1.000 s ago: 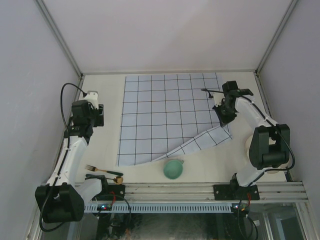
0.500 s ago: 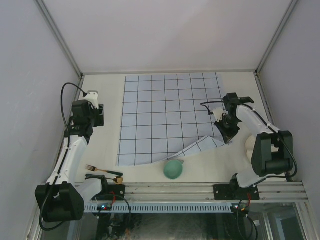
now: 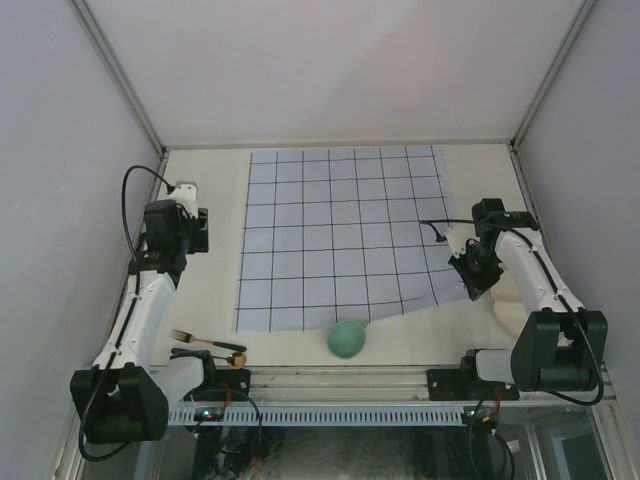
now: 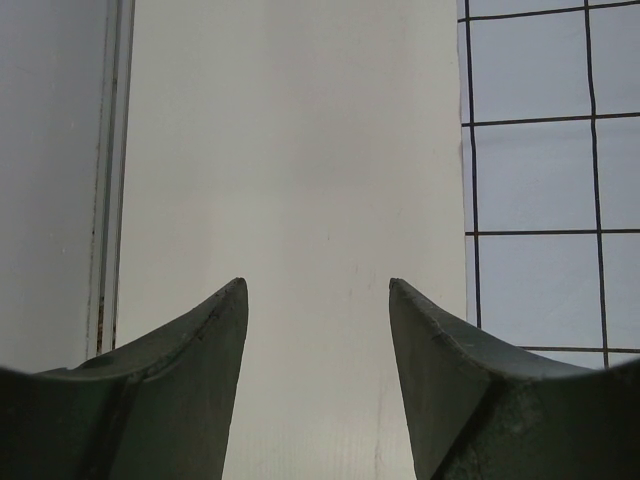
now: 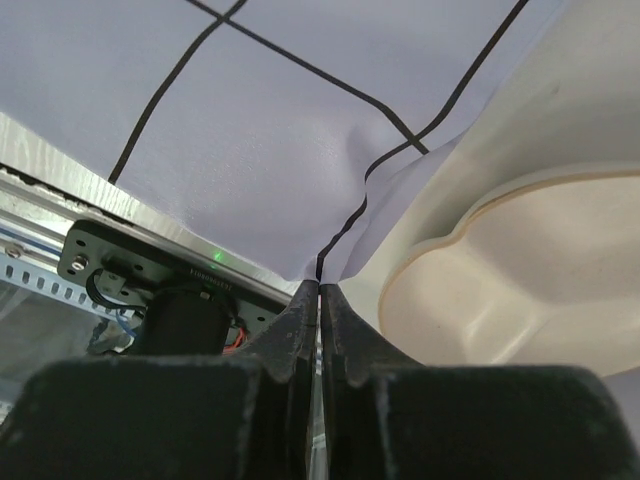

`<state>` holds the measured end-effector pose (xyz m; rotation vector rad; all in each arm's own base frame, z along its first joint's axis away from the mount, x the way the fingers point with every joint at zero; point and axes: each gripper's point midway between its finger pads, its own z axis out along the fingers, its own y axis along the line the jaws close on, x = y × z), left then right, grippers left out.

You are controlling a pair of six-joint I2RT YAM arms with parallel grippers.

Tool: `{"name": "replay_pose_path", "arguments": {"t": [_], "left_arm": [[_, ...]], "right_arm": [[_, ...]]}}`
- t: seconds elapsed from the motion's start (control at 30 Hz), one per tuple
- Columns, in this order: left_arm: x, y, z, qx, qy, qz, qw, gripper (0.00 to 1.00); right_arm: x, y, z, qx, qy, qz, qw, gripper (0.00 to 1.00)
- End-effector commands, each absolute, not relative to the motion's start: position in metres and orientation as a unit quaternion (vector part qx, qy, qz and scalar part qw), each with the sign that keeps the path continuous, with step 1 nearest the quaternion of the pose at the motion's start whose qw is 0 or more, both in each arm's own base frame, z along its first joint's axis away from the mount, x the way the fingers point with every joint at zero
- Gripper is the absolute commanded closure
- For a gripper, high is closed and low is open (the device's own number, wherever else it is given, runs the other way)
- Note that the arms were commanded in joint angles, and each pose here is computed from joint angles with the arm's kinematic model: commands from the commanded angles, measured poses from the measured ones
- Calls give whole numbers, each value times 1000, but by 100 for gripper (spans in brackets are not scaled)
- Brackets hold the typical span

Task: Set the dinner table for one person
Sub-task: Flatten out the napkin at the center of the board.

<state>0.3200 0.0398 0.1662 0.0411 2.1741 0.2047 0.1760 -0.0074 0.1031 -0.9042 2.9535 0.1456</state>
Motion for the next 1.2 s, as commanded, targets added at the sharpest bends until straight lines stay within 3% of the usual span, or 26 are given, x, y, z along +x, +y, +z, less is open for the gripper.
{"name": "replay_pose_path", "arguments": {"t": [0.0, 0.13, 0.17, 0.3, 0.37, 0.4, 0.7, 0.87, 1.0, 1.17], "left_arm": [[325, 38, 175, 19, 873, 78, 480, 37], [325, 38, 175, 19, 873, 78, 481, 37], [326, 38, 175, 19, 873, 77, 481, 37], [326, 39, 173, 19, 874, 78, 478, 37], [327, 39, 173, 19, 874, 78, 479, 37], [326, 38, 173, 19, 874, 78, 478, 37], [326, 39, 173, 17, 874, 81, 479, 37], [324, 40, 173, 16, 872, 82, 482, 37], [325, 44, 173, 10, 871, 94, 483, 37], [325, 51, 168, 5, 873, 110, 475, 37]], "right_arm": [[160, -17, 102, -313, 949, 41, 10, 100], [146, -25, 95, -316, 948, 43, -5, 100], [143, -26, 94, -319, 947, 45, -8, 96], [142, -30, 100, -324, 945, 34, 16, 30], [147, -33, 107, -325, 945, 17, 39, 9], [151, -34, 113, -325, 944, 8, 54, 5], [221, -46, 163, -238, 937, -60, 250, 0], [241, -69, 159, -149, 942, -60, 295, 0], [239, -89, 153, -86, 947, -64, 303, 7], [239, -96, 147, -61, 942, -63, 324, 9]]}}
